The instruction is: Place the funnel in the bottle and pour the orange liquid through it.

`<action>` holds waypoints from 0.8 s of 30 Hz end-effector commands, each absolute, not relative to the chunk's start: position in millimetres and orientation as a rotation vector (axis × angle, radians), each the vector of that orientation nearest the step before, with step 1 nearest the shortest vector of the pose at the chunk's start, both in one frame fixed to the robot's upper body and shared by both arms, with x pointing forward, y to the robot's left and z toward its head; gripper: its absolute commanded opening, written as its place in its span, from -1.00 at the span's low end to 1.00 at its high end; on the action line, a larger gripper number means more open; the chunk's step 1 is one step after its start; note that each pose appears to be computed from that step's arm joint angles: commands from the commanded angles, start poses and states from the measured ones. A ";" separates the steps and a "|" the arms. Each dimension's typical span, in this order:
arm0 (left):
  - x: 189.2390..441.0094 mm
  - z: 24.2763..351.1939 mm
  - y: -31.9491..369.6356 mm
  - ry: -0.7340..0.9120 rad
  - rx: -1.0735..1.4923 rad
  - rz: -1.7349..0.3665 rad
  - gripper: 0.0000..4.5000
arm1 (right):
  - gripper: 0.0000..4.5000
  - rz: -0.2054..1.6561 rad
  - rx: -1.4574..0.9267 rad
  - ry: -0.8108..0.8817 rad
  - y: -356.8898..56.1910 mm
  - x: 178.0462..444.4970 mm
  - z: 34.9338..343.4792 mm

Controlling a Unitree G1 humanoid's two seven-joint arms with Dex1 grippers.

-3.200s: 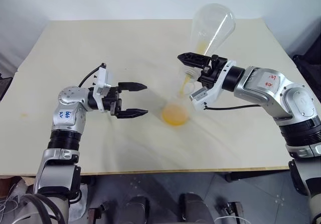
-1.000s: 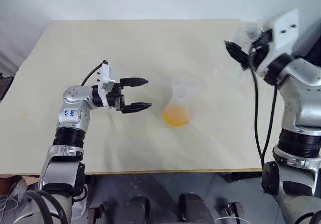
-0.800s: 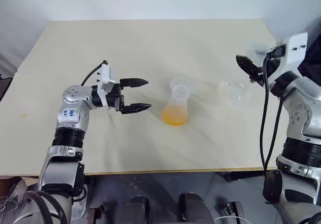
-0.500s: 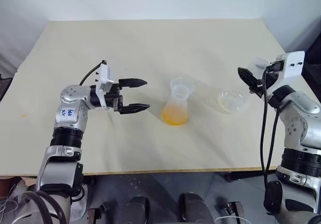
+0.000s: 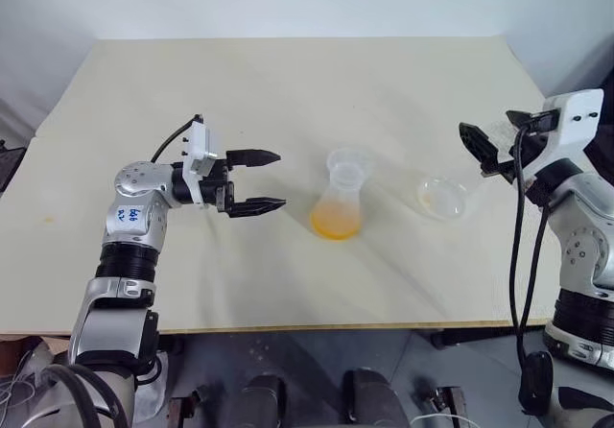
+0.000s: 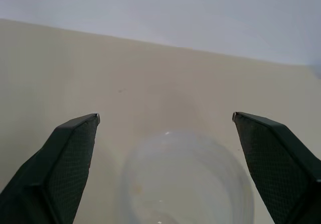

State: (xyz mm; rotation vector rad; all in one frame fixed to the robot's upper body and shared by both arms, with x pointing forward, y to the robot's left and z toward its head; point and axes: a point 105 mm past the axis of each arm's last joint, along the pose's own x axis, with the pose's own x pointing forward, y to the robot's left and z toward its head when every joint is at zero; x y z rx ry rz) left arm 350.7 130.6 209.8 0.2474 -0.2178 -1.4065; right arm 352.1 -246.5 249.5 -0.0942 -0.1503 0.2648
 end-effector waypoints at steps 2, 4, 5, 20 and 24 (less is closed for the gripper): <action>352.3 225.0 133.1 -0.288 0.265 -1.372 1.00 | 0.98 0.260 -0.116 -0.183 -247.5 336.3 260.9; 353.5 226.2 133.5 -0.297 0.257 -1.354 1.00 | 0.98 0.262 -0.121 -0.188 -246.5 334.1 262.0; 354.0 227.2 133.7 -0.302 0.248 -1.344 1.00 | 0.98 0.261 -0.123 -0.197 -246.3 333.3 264.9; 351.2 223.9 150.9 -0.300 0.228 -1.300 1.00 | 0.98 0.413 -0.212 -0.295 -231.8 321.4 320.6; 343.8 221.0 163.1 -0.287 0.244 -1.305 1.00 | 0.98 0.595 -0.292 -0.235 -216.1 294.3 308.7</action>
